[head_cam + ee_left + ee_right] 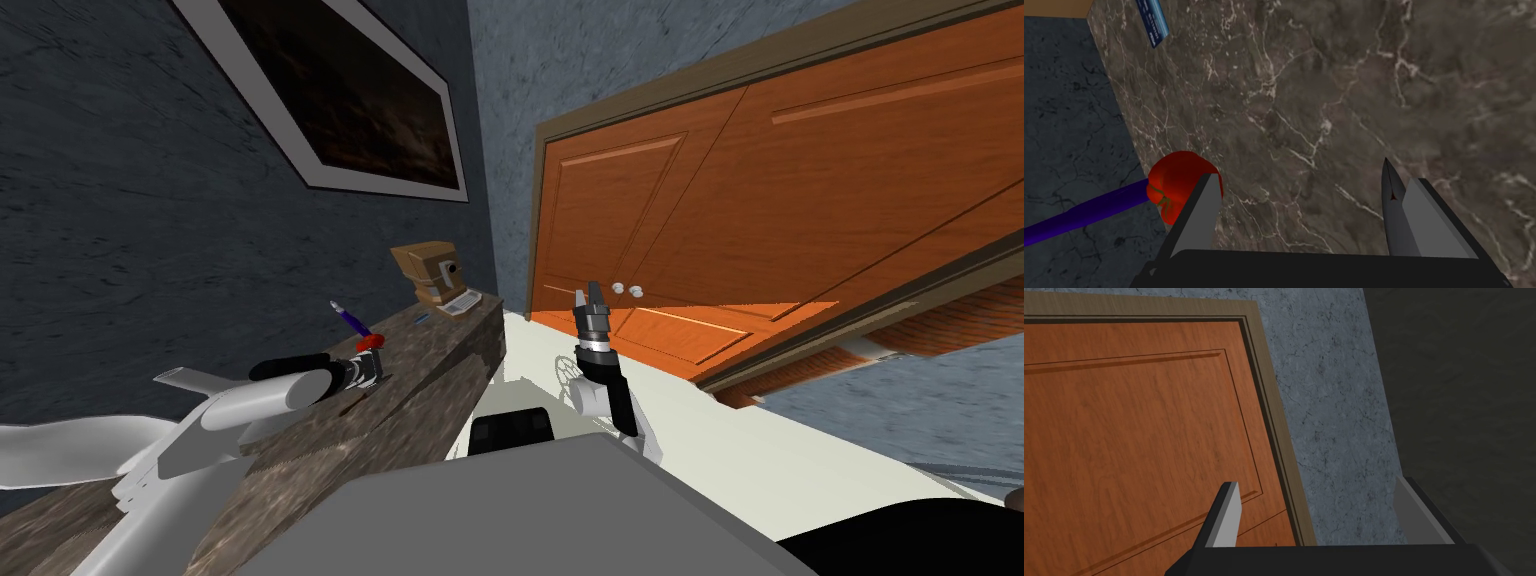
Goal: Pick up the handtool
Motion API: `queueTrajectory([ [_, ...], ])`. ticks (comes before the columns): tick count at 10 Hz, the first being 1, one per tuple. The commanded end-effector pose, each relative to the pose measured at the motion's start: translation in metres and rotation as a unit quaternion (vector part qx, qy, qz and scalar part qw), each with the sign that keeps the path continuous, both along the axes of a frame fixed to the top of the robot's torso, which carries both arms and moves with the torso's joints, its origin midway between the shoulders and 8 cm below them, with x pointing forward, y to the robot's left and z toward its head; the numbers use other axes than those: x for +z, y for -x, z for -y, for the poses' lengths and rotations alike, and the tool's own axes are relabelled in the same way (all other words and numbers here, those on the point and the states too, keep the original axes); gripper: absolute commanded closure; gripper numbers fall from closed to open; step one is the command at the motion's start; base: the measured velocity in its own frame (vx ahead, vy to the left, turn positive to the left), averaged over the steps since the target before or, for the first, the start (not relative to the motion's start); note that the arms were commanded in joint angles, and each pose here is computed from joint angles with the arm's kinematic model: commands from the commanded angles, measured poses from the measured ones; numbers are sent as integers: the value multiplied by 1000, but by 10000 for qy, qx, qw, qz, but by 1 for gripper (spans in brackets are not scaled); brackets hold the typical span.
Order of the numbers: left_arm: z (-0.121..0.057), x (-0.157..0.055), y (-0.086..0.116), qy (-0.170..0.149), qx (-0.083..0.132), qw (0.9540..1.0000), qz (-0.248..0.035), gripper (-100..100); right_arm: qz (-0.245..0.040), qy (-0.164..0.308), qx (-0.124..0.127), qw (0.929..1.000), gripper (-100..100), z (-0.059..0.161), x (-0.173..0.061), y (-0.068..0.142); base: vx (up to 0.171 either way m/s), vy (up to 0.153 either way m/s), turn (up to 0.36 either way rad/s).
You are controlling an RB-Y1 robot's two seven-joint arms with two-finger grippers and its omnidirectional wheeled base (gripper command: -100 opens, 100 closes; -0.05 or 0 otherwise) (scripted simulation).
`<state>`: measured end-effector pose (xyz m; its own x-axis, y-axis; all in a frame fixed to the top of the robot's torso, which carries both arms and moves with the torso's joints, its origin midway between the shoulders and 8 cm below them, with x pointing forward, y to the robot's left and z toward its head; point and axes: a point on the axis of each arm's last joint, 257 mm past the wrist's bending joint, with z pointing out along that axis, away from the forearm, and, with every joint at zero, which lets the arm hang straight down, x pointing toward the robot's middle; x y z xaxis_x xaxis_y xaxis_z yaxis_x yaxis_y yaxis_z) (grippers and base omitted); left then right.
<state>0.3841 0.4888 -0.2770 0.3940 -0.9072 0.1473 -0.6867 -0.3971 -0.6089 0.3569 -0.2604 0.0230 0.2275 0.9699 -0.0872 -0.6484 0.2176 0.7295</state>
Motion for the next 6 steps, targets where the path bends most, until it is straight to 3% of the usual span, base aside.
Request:
queueTrajectory([
  [1,-8,-8,9,95,104,9995,-293,-100,0,0,0,10000,0,0,0,0,47,3,22],
  [6,-12,-23,33,232,221,9957,-872,-100,0,0,0,10000,0,0,0,0,39,6,10],
])
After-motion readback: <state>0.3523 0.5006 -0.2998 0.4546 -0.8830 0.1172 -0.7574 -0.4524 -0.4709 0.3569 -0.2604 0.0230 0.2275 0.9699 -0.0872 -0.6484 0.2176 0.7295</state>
